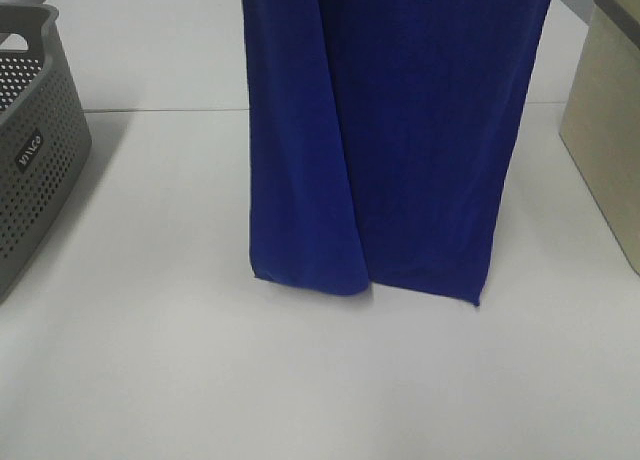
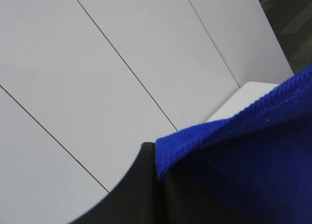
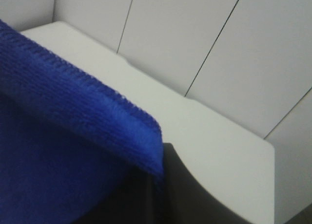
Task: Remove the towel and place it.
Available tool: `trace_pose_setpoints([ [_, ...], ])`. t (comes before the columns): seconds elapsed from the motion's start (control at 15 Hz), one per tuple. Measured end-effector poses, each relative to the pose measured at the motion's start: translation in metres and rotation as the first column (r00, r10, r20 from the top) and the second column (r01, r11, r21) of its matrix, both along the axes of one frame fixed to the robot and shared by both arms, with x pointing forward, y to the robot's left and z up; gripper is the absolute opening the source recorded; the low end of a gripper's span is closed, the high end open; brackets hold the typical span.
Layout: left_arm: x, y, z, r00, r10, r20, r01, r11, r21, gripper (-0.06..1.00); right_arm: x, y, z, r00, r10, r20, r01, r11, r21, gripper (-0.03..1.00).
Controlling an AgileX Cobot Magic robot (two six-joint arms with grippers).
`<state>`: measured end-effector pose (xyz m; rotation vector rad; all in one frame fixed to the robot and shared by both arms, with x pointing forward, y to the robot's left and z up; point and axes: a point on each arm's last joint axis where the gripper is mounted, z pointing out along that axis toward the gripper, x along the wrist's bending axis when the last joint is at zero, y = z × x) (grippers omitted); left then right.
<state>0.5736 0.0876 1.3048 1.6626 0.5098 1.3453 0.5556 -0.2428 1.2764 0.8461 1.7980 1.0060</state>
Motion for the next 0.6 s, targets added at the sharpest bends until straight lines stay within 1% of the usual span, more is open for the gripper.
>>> trace_pose_setpoints([
  [0.07, 0.009, 0.000, -0.003, 1.000, -0.001, 0.026, 0.001, 1.000, -0.010, 0.00, 0.009, 0.000, -0.001, 0.999, -0.012, 0.035, 0.012, 1.000, 0.007, 0.02],
  [0.2, 0.044, 0.004, -0.014, 0.987, -0.018, 0.157, 0.028, 0.998, -0.061, 0.00, 0.049, 0.001, -0.007, 0.976, -0.071, 0.205, 0.059, 0.996, 0.065, 0.02],
  [0.27, 0.059, 0.007, -0.020, 0.972, -0.031, 0.231, 0.053, 0.995, -0.090, 0.00, 0.069, 0.001, -0.008, 0.956, -0.100, 0.276, 0.077, 0.993, 0.091, 0.02],
  [0.33, 0.074, 0.011, -0.024, 0.948, -0.044, 0.314, 0.083, 0.990, -0.113, 0.00, 0.086, 0.002, -0.006, 0.935, -0.120, 0.334, 0.088, 0.990, 0.111, 0.02],
  [0.4, 0.090, 0.015, -0.031, 0.929, -0.043, 0.367, 0.093, 0.988, -0.120, 0.00, 0.101, 0.003, -0.003, 0.916, -0.133, 0.379, 0.089, 0.987, 0.131, 0.02],
  [0.47, 0.101, 0.021, -0.035, 0.919, -0.030, 0.393, 0.084, 0.989, -0.122, 0.00, 0.114, 0.005, 0.000, 0.903, -0.139, 0.407, 0.083, 0.985, 0.153, 0.02],
  [0.6, 0.111, 0.023, -0.038, 0.914, -0.018, 0.406, 0.073, 0.990, -0.121, 0.00, 0.127, 0.008, 0.000, 0.894, -0.145, 0.424, 0.073, 0.981, 0.182, 0.02],
])
